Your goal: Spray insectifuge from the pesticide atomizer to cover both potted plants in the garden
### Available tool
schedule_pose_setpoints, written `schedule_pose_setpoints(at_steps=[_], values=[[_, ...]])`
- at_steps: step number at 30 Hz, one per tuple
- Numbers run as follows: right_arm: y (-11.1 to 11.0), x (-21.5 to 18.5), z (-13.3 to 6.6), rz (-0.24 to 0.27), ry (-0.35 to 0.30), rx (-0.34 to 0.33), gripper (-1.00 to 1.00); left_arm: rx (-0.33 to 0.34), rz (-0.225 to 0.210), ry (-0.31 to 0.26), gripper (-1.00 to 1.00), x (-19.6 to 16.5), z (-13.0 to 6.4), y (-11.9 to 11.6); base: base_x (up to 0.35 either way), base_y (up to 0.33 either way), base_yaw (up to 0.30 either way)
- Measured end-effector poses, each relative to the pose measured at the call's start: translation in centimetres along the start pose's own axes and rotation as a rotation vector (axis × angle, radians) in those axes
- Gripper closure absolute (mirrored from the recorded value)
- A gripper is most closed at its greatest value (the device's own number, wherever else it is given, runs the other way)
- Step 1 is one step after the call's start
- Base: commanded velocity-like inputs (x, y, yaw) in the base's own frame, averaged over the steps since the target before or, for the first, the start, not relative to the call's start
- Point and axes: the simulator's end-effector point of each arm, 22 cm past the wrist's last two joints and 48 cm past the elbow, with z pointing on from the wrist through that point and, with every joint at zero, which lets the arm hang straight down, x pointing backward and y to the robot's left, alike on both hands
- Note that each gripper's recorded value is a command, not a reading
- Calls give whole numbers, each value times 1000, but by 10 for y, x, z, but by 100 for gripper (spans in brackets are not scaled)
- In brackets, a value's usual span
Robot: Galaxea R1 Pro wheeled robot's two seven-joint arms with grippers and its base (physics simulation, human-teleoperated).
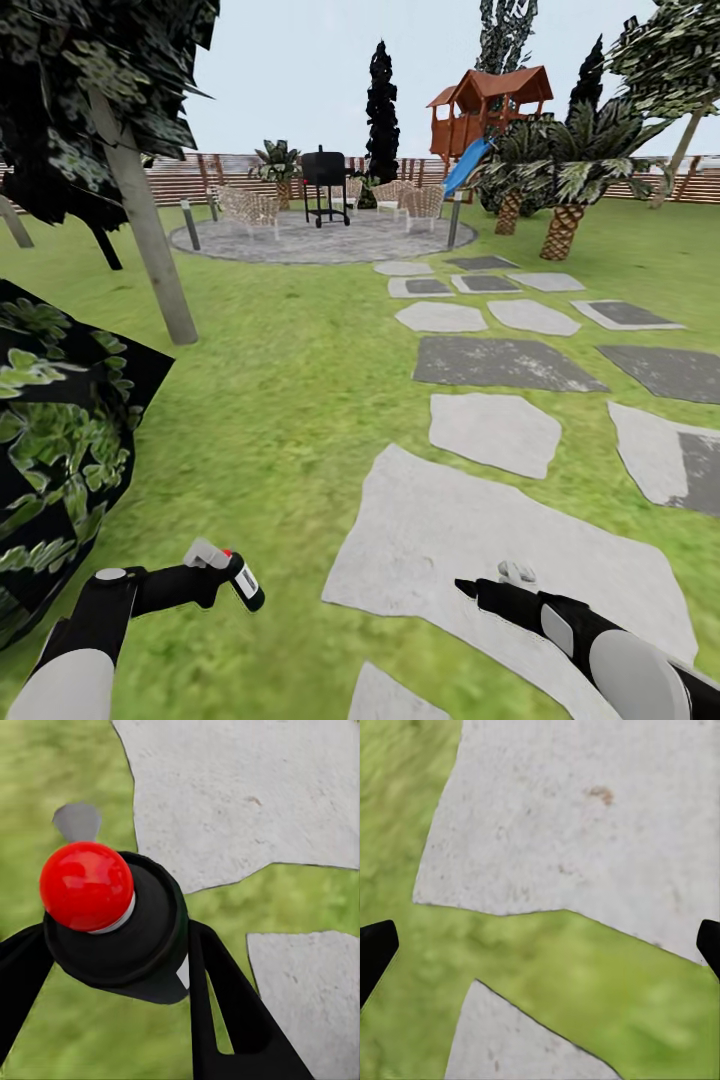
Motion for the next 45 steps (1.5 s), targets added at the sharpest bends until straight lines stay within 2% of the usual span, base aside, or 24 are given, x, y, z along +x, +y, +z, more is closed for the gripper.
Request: schedule_pose_setpoints(at_steps=[13,45], values=[[0,0,0,0,0,0,-100,24,-4,-6,100,-2,11,-15,335,0,0],[0,0,0,0,0,0,-100,26,-3,-5,100,-2,11,-15,335,0,0]])
